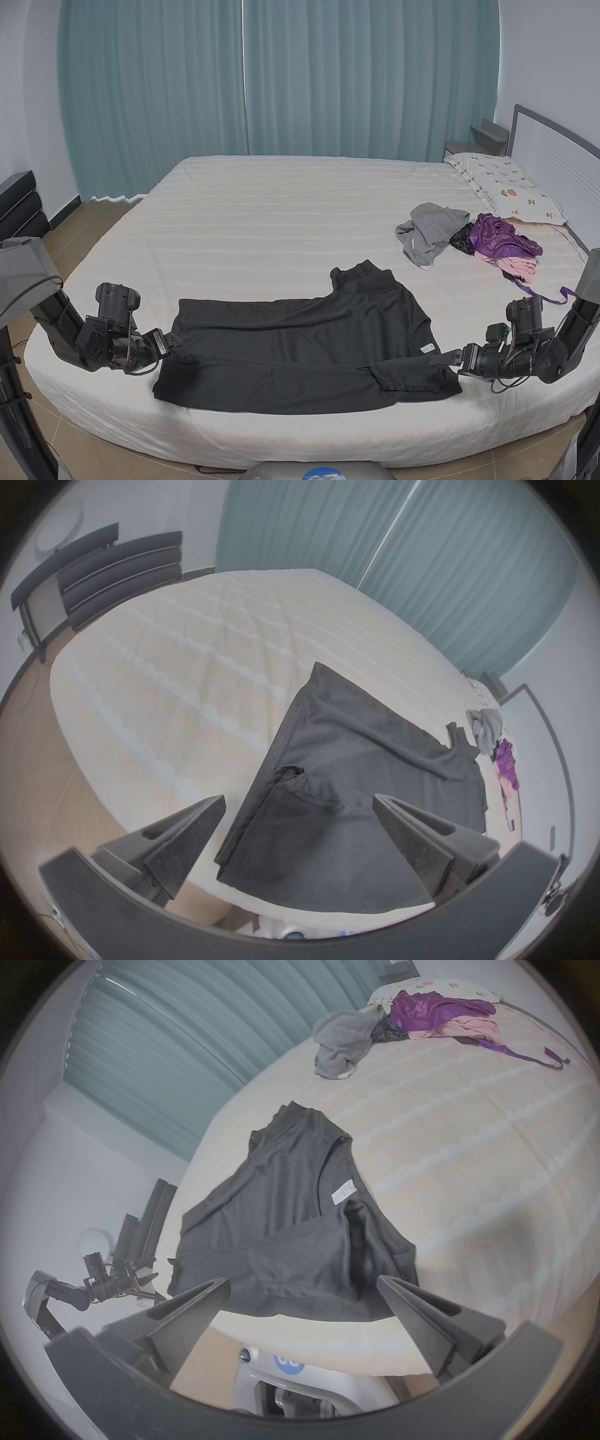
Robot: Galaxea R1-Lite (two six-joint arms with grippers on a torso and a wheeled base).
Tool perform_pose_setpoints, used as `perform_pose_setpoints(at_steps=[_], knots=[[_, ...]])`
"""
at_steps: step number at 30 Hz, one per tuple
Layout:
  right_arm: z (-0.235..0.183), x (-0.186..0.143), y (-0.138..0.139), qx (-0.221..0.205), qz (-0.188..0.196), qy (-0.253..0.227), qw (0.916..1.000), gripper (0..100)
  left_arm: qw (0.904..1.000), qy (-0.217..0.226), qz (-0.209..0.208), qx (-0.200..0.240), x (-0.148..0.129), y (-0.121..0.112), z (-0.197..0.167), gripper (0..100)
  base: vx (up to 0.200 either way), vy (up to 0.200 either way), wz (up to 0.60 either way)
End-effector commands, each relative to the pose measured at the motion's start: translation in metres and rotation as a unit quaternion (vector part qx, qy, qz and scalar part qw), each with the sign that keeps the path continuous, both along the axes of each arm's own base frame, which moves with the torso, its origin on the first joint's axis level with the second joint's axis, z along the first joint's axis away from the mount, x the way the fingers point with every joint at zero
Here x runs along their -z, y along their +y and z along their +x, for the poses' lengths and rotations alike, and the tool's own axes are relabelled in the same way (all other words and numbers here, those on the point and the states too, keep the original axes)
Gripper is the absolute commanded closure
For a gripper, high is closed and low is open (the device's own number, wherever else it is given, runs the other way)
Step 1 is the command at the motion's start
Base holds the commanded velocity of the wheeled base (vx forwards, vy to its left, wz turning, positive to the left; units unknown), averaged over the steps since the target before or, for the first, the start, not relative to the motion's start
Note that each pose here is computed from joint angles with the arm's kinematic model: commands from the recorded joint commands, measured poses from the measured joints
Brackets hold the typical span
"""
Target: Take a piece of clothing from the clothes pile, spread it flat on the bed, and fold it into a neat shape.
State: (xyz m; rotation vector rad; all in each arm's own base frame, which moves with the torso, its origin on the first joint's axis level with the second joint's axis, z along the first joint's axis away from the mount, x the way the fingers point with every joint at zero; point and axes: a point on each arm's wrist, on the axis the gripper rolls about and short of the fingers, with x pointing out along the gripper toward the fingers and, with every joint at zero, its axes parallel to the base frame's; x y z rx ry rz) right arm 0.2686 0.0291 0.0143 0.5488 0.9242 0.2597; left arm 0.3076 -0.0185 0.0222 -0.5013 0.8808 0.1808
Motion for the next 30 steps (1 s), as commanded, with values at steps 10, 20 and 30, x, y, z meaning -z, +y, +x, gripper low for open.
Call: perform_pose_setpoints(at_steps=[10, 20, 30], knots=[[-0.031, 0.011, -0.004, 0.033, 0.077, -0.008, 0.9965, 0, 0.999, 0.002, -0.04, -0.02, -0.01, -0.003, -0.018, 0, 0.0, -0.16, 0.0], [-0.032, 0.018, -0.008, 0.043, 0.078, 0.004, 0.9961, 0, 0.9957, -0.036, -0.072, -0.047, -0.015, -0.002, -0.011, 0, 0.0, 0.0, 0.0], [-0.033, 0.022, -0.005, 0.034, 0.072, 0.011, 0.9968, 0, 0.9961, -0.026, -0.075, -0.036, -0.007, 0.006, -0.008, 0, 0.12, 0.0, 0.0]])
